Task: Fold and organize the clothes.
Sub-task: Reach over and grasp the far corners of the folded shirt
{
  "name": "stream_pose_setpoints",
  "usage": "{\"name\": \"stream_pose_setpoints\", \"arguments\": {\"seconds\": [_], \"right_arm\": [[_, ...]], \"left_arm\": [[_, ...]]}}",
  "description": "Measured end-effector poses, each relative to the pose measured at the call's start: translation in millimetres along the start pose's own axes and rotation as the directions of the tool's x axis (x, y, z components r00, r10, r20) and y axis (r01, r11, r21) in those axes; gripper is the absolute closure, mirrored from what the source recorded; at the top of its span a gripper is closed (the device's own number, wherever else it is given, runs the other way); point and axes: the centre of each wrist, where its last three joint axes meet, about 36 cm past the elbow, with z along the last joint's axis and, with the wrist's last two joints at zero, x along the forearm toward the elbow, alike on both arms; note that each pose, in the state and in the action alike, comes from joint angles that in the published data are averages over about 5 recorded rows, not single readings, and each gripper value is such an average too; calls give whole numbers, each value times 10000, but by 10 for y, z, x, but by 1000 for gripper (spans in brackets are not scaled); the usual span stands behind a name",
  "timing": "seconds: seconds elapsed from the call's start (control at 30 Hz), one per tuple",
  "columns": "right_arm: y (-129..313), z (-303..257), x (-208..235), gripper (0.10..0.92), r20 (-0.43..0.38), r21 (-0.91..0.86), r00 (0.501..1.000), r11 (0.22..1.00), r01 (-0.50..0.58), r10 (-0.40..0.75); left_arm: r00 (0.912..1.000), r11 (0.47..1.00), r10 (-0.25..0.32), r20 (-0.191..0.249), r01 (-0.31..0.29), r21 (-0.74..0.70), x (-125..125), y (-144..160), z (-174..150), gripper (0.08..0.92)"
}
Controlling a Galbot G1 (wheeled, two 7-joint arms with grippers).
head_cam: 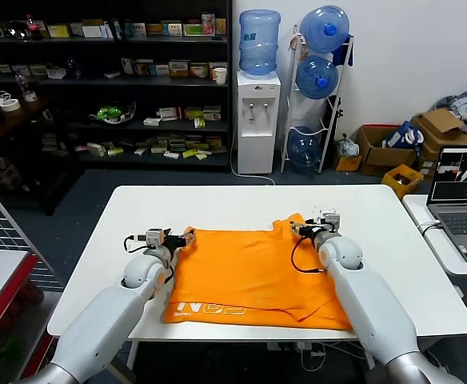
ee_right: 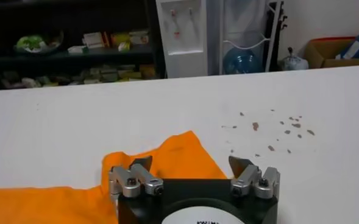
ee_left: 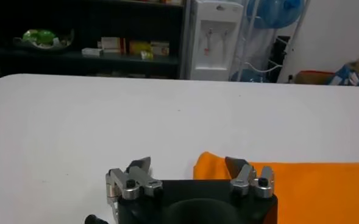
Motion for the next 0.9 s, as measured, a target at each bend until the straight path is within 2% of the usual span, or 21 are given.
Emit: {"name": "stream_pose_setpoints", "arguments": {"seconds": [0.1,0.17,0.27,0.67,0.8,0.9], "right_arm": [[12,14,-17,247,-133,15,9999,10000,-45,45],[16,18,-23,304,-197,23,9998,10000,-75,75],[17,23,-27,390,-275,32,9996,9999,-104,105],[43,35,-15,737,-323,16,9995,10000,-33,34],[47,42,-3,841,-261,-34,9997,10000,-12,11],[34,39,16,887,-154,-114,9999,9999,-28,26]], "left_arm": [[10000,10000,-28,-76,28,-27,-19,-8,-7,178],[9999,10000,-39,-129,38,-35,-28,-14,-7,188],[9998,10000,-23,-203,22,-59,-33,-24,4,244],[9997,9999,163,-192,-162,35,-56,-120,21,591],[9998,9998,166,-119,-165,71,-66,-141,20,703],[9999,9999,132,-51,-131,94,-67,-144,21,790]]}}
